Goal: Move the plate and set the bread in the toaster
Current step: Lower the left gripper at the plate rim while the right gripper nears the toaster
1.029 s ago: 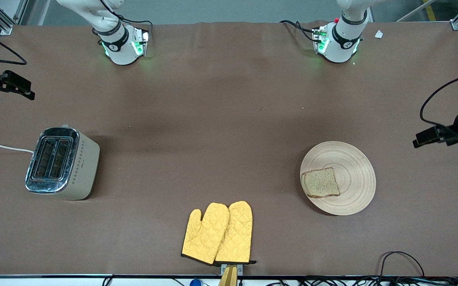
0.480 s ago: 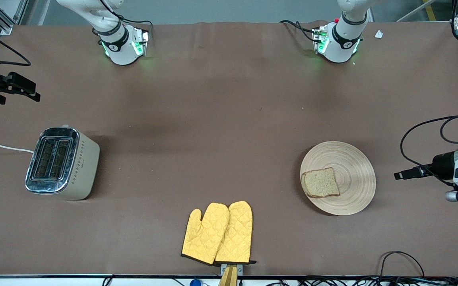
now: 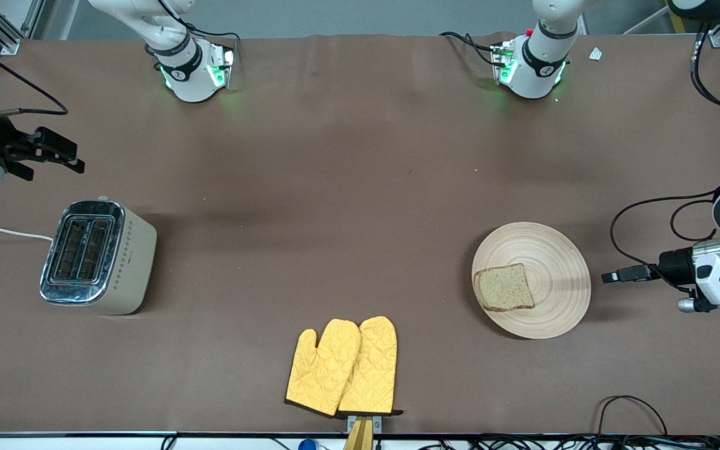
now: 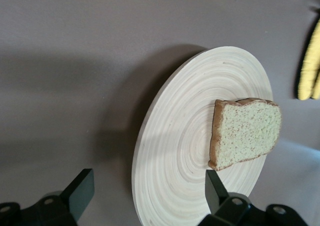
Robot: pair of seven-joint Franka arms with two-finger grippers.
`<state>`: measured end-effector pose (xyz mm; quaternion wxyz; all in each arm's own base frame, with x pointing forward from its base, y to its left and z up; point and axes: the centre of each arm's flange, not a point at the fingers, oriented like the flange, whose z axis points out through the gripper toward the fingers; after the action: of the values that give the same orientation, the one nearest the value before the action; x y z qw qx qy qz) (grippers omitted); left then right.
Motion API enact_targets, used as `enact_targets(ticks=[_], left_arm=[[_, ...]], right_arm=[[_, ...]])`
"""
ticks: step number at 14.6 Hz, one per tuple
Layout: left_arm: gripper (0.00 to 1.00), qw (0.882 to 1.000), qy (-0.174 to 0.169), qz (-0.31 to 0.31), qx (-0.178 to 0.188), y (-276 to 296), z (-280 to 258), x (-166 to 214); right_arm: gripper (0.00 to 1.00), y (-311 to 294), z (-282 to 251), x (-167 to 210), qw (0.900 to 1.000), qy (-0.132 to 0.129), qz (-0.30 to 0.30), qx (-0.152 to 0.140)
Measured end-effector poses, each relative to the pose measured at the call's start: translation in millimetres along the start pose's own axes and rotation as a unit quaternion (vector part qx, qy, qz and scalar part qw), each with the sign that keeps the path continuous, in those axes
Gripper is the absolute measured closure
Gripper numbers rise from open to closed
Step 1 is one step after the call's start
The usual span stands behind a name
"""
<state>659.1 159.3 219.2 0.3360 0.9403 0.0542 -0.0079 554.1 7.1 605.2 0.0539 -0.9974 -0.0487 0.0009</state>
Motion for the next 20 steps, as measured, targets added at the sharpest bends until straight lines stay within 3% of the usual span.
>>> enact_targets(ticks=[1,3,6,9,13,15,16,20], left_arm=[[0.02,1.0,0.004,0.007,-0.02,-12.1,9.1,-1.4],[0.15,0.999,0.007,0.018,-0.044,-24.5,23.2,-3.4],[0.24,0.997,0.009,0.03,-0.067,-27.6,37.3,-3.8],[0.3,0.997,0.005,0.041,-0.073,-23.3,46.1,-3.4],[0.52,0.995,0.002,0.067,-0.077,-26.6,55.1,-4.8],[0.58,0.995,-0.001,0.067,-0.079,-29.9,60.4,-6.0],[0.66,0.995,-0.002,0.067,-0.08,-30.8,62.2,-6.4],[0.77,0.994,-0.009,0.064,-0.089,-33.8,68.6,-8.2]], right_arm=[[0.0,-7.4,6.7,6.4,1.0,0.009,-0.006,0.003],[0.0,-28.3,23.1,20.7,0.999,0.029,-0.022,0.006],[0.0,-58.2,51.9,41.7,0.998,0.043,-0.008,0.034],[0.0,-64.3,92.5,59.5,0.998,0.023,0.007,0.065],[0.0,-94.0,149.5,73.4,0.996,-0.018,-0.009,0.085],[0.0,-108.4,160.8,75.2,0.996,-0.024,-0.01,0.088],[0.0,-112.6,162.6,75.6,0.996,-0.024,-0.004,0.089],[0.0,-127.5,203.9,75.1,0.995,-0.035,0.008,0.092]])
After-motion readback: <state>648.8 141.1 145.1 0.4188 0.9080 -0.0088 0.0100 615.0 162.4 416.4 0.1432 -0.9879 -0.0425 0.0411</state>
